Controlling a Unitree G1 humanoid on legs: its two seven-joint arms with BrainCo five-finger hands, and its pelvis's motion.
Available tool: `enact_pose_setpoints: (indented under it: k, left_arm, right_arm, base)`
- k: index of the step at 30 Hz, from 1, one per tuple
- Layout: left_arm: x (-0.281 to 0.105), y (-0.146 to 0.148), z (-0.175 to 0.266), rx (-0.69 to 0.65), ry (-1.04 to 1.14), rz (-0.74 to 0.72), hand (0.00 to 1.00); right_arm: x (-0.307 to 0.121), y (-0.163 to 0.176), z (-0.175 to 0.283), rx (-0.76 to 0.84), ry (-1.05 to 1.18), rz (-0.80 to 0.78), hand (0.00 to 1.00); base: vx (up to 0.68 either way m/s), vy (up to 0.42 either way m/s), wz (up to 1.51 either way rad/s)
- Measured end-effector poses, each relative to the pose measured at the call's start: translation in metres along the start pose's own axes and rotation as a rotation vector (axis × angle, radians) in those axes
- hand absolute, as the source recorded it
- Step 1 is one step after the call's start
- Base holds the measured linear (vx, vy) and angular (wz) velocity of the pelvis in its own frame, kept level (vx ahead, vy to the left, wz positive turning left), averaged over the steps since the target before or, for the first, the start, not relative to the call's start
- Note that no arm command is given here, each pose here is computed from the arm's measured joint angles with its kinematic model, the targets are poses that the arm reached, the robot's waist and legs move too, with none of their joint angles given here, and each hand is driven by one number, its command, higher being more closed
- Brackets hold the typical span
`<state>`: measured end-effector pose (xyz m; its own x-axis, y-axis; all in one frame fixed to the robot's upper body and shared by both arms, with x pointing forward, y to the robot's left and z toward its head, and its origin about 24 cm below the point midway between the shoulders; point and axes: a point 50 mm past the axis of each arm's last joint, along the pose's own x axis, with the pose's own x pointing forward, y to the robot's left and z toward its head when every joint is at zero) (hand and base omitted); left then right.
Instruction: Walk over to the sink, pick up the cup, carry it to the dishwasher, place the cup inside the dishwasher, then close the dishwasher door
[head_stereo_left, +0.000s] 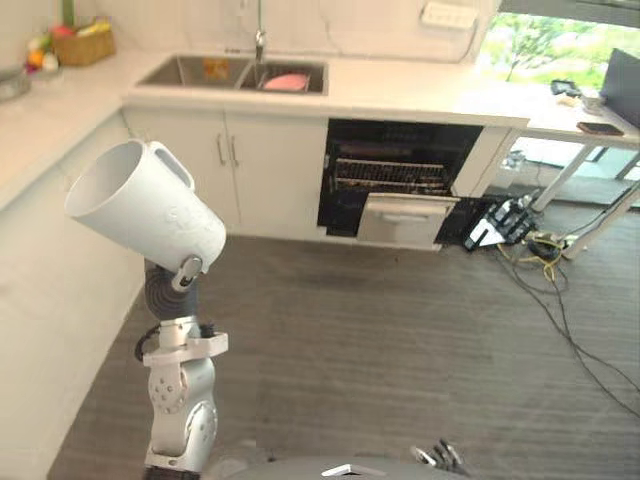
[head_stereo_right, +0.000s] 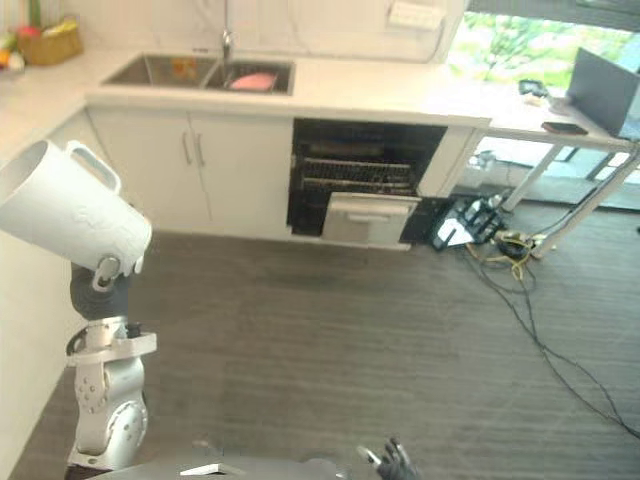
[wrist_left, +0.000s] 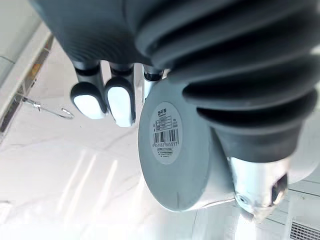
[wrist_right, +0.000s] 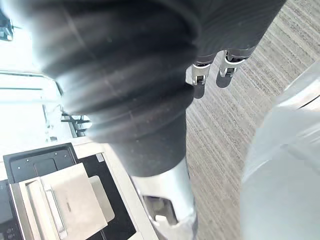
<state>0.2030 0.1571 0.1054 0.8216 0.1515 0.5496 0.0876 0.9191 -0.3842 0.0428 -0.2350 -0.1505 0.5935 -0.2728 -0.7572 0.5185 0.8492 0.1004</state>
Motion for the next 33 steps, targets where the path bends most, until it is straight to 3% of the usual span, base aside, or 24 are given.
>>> enact_pose_setpoints:
  k: [9,17,23,33]
  left_arm:
    - [0.015,-0.021,-0.005,-0.049,0.010,-0.060,1.00]
    - [0.011,-0.031,-0.008,-0.090,0.007,-0.093,1.00]
    - [0.004,-0.040,0.001,-0.152,-0.031,-0.076,1.00]
    - [-0.003,-0.035,-0.006,-0.125,0.000,-0.099,1.00]
  right_arm:
    - [0.000,0.015,0.006,0.026,-0.084,0.013,0.00]
    - [0.014,0.036,0.050,0.037,-0.230,0.073,0.00]
    - [-0.001,0.012,0.051,0.047,-0.279,-0.005,0.00]
    - [0.011,0.023,0.116,0.146,-0.516,0.027,0.00]
  base:
    - [0.44,-0.008,0.32]
    - [0.43,-0.075,-0.20]
    - [0.24,-0.014,-0.13]
    - [0.31,0.180,-1.03]
